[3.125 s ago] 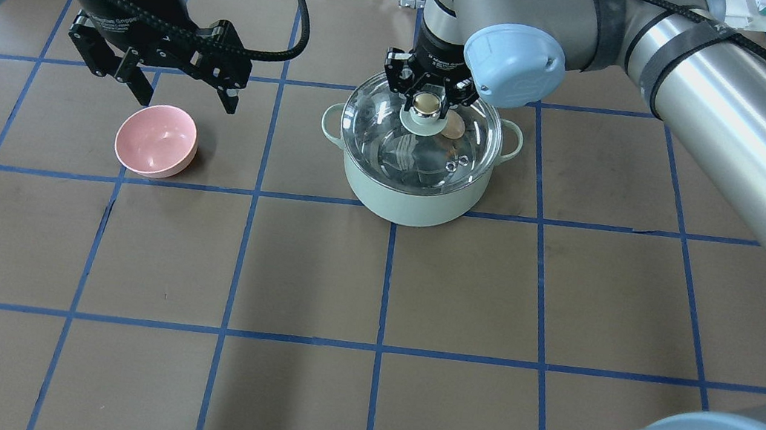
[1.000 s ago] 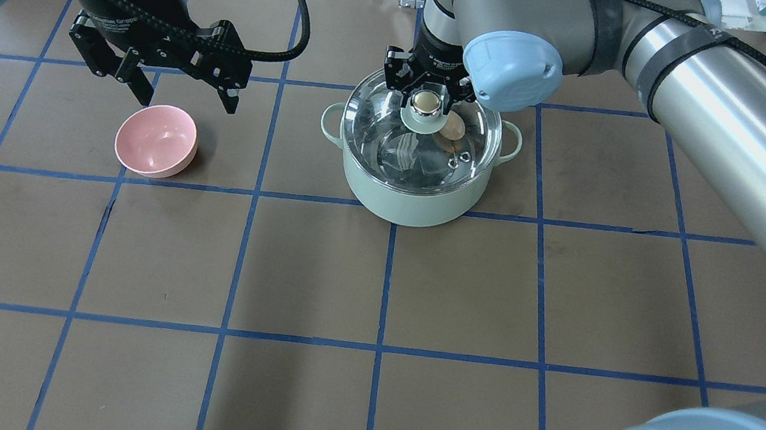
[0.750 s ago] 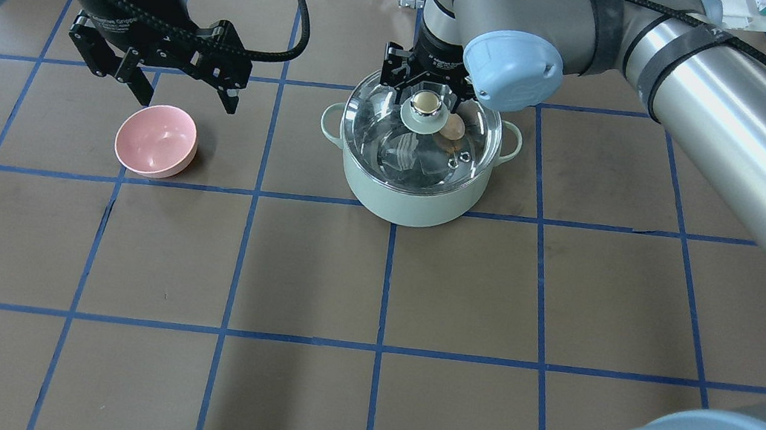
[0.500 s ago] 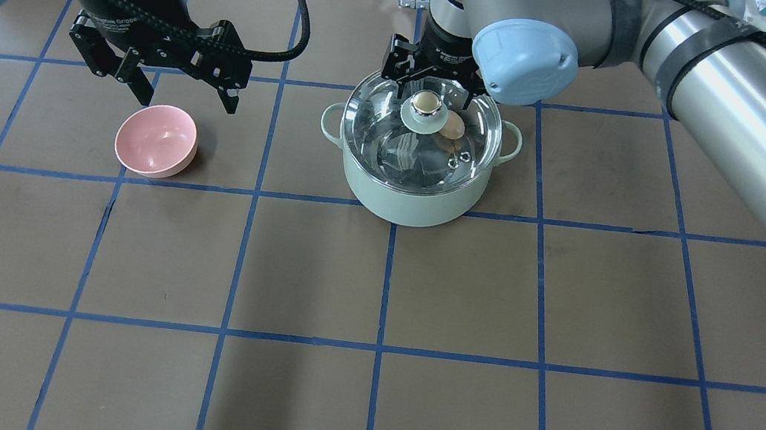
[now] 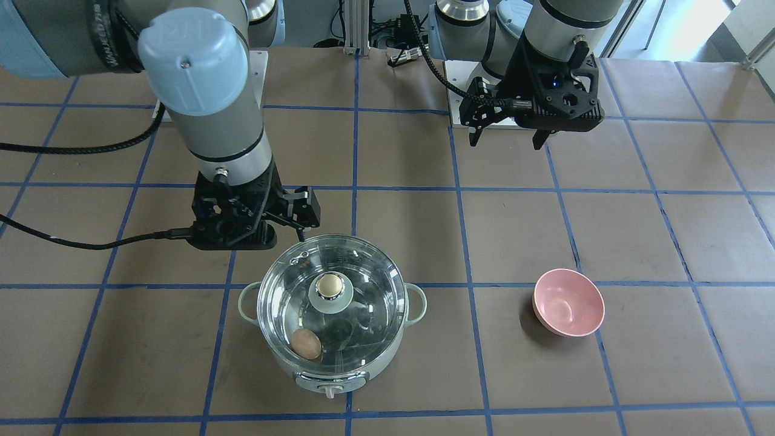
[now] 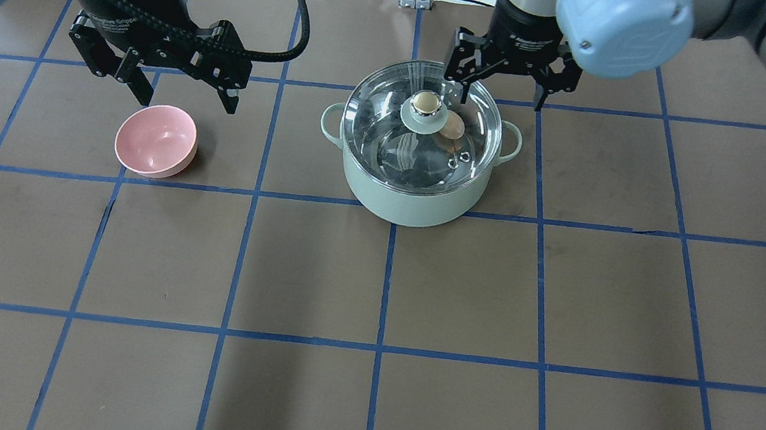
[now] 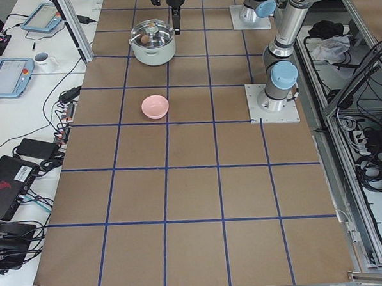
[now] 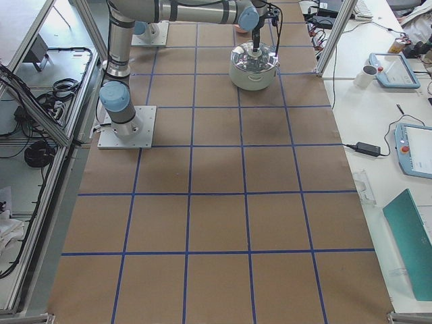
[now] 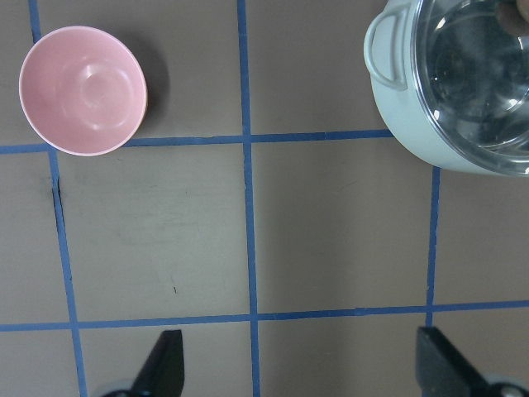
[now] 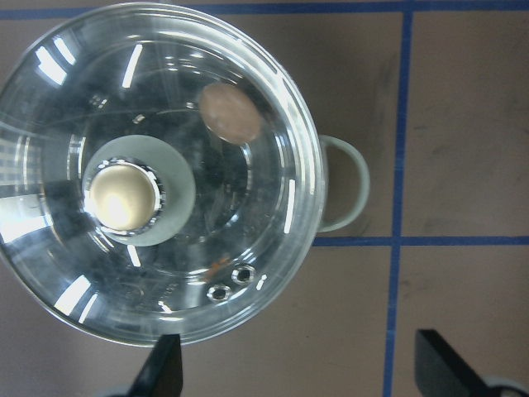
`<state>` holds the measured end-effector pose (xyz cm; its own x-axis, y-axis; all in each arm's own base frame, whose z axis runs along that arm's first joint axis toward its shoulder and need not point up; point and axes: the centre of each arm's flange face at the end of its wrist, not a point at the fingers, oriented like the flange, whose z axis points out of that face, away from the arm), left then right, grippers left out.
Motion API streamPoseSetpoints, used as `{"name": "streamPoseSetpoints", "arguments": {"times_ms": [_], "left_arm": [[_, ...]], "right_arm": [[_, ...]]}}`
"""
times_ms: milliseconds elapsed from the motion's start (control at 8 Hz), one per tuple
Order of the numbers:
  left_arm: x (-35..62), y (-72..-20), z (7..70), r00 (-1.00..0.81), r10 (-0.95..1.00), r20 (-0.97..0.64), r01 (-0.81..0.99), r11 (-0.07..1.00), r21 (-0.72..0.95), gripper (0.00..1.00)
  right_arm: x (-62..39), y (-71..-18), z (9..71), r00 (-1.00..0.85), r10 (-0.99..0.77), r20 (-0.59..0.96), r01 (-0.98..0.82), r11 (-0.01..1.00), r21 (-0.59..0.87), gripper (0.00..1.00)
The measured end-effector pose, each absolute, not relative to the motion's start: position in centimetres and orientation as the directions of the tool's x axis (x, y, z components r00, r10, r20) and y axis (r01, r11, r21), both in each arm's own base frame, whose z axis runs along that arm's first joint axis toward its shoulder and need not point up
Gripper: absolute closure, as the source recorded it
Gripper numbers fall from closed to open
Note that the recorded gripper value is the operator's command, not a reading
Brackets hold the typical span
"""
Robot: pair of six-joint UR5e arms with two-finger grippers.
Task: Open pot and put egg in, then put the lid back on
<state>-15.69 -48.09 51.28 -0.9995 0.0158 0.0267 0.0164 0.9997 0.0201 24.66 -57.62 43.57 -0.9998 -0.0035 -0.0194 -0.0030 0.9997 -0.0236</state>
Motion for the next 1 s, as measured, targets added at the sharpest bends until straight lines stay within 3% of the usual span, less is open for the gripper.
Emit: {"name": "streamPoseSetpoints", "arguments": {"times_ms": [500, 1000], "left_arm": [[-15.7, -48.1, 51.3, -1.000, 0.016, 0.027, 0.016, 1.000, 0.020, 0.00], [-15.7, -48.1, 51.3, -1.000, 0.016, 0.027, 0.016, 1.000, 0.020, 0.00]], "right_arm": [[16.0, -55.6, 47.7, -0.996, 0.094, -0.001, 0.094, 0.996, 0.006, 0.00], [14.0, -54.1, 48.9, -0.994, 0.105, 0.000, 0.105, 0.994, 0.017, 0.00]]}}
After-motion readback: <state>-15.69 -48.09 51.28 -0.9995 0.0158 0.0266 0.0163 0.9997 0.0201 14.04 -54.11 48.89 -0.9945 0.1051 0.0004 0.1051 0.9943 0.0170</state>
